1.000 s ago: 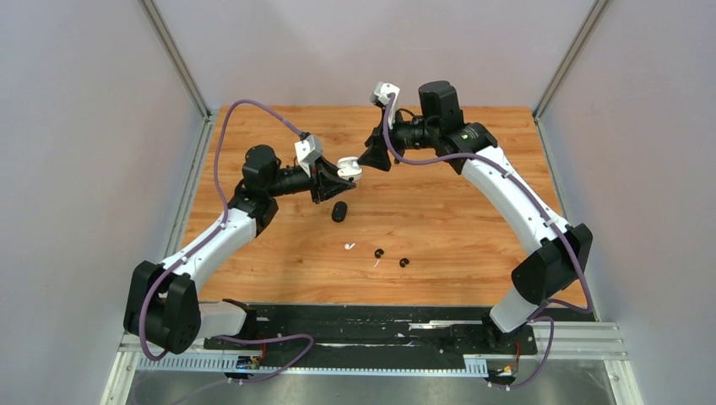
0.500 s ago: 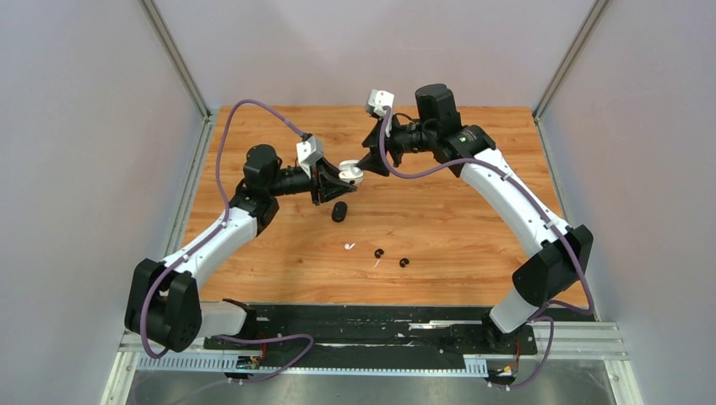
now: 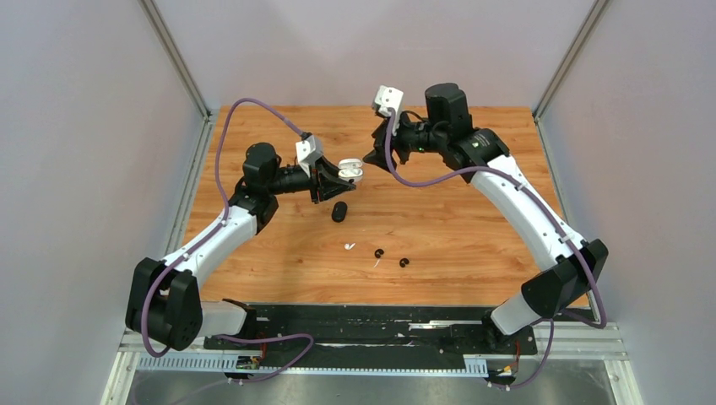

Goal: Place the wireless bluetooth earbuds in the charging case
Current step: Adjust the charging case.

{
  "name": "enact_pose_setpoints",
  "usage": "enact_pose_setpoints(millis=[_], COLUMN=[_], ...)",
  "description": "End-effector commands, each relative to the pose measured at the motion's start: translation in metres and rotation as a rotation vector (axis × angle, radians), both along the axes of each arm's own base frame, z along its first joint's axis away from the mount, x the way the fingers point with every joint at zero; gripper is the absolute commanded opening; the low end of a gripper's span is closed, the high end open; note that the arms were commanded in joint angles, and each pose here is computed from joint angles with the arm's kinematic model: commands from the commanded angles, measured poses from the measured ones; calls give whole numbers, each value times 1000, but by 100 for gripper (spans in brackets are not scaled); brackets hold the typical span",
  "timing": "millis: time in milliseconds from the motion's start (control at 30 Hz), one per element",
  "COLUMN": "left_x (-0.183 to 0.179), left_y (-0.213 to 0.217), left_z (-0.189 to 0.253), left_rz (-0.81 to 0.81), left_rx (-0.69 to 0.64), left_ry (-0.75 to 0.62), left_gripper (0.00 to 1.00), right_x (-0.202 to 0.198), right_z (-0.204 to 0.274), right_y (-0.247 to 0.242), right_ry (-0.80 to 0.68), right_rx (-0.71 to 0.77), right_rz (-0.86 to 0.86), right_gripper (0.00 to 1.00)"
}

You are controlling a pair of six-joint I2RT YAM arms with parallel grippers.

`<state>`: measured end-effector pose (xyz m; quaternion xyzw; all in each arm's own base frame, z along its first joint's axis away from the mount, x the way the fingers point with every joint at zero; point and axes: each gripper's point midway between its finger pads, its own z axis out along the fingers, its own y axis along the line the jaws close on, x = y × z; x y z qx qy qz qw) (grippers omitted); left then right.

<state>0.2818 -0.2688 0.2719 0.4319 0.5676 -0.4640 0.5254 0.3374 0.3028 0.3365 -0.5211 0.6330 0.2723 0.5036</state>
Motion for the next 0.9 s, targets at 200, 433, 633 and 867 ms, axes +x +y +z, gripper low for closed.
enact_pose_setpoints(millis=[200, 433, 633, 867], left_x=[-5, -10, -12, -12], left_y=[1, 1, 1, 2], left_z=[26, 28, 31, 31], left_rz=[-39, -62, -68, -71], left_rx=[-19, -11, -7, -2], left_ry=[-110, -142, -154, -177], left_gripper=[0, 0, 0, 0], right_x=[-43, -47, -46, -43], right_z=[39, 23, 15, 7], right_y=[5, 19, 24, 27], right_ry=[107, 222, 263, 277], right_rx=[169, 185, 186, 178], right_rz=[184, 285, 321, 320], right_gripper=[50, 43, 37, 25])
